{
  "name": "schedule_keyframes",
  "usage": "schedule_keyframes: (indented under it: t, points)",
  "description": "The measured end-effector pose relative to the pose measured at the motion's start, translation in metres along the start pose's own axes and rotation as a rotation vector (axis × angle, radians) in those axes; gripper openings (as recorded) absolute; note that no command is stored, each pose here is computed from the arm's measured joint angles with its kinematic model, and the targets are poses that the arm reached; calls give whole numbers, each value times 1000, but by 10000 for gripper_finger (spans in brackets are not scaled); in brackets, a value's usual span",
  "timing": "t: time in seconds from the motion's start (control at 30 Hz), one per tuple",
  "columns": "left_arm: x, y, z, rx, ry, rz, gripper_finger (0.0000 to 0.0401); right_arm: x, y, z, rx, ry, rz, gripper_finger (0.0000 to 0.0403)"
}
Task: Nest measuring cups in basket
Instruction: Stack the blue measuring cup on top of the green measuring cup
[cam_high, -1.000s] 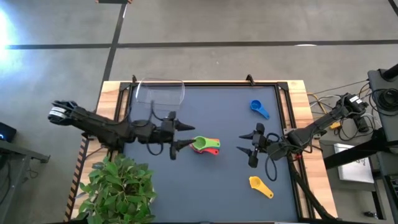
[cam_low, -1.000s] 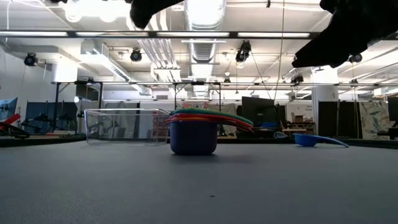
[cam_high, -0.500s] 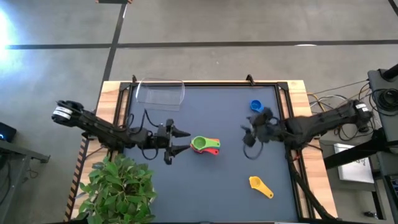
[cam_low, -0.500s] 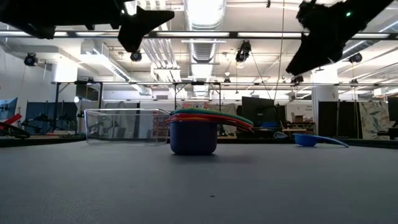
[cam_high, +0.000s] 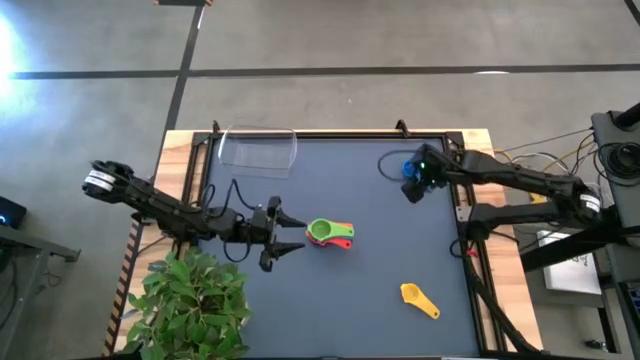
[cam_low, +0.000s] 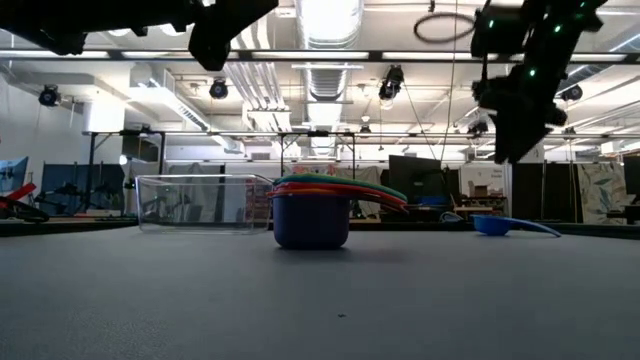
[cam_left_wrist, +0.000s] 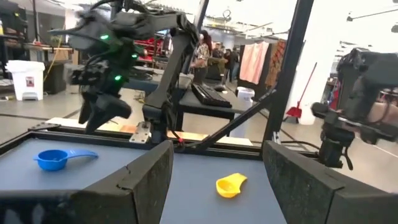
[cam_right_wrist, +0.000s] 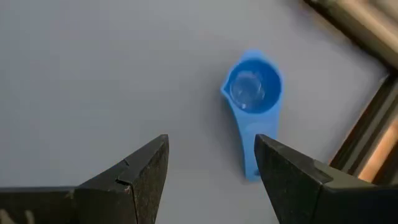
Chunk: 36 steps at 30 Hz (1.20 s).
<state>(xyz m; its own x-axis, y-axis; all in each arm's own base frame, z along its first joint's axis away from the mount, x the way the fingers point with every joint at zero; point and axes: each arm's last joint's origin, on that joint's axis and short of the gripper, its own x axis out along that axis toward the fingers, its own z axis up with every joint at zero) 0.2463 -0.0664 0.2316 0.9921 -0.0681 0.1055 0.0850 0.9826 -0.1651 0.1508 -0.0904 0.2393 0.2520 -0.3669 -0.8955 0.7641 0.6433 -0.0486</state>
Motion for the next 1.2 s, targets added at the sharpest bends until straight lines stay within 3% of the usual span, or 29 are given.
schedule_keyframes:
  t: [0.23,0.6,0.83,1.2]
  points:
    - [0,0,-1,1,5,1,233,26,-19,9,-16,118,-75,226]
    - [0,0,-1,-6,6,1,233,80,-24,19,-131,287,-117,226]
    - [0,0,-2,-4,18,2,233,111,-40,23,-118,353,-132,226]
    - [0,1,-5,4,46,6,233,116,-51,23,-67,361,-60,224]
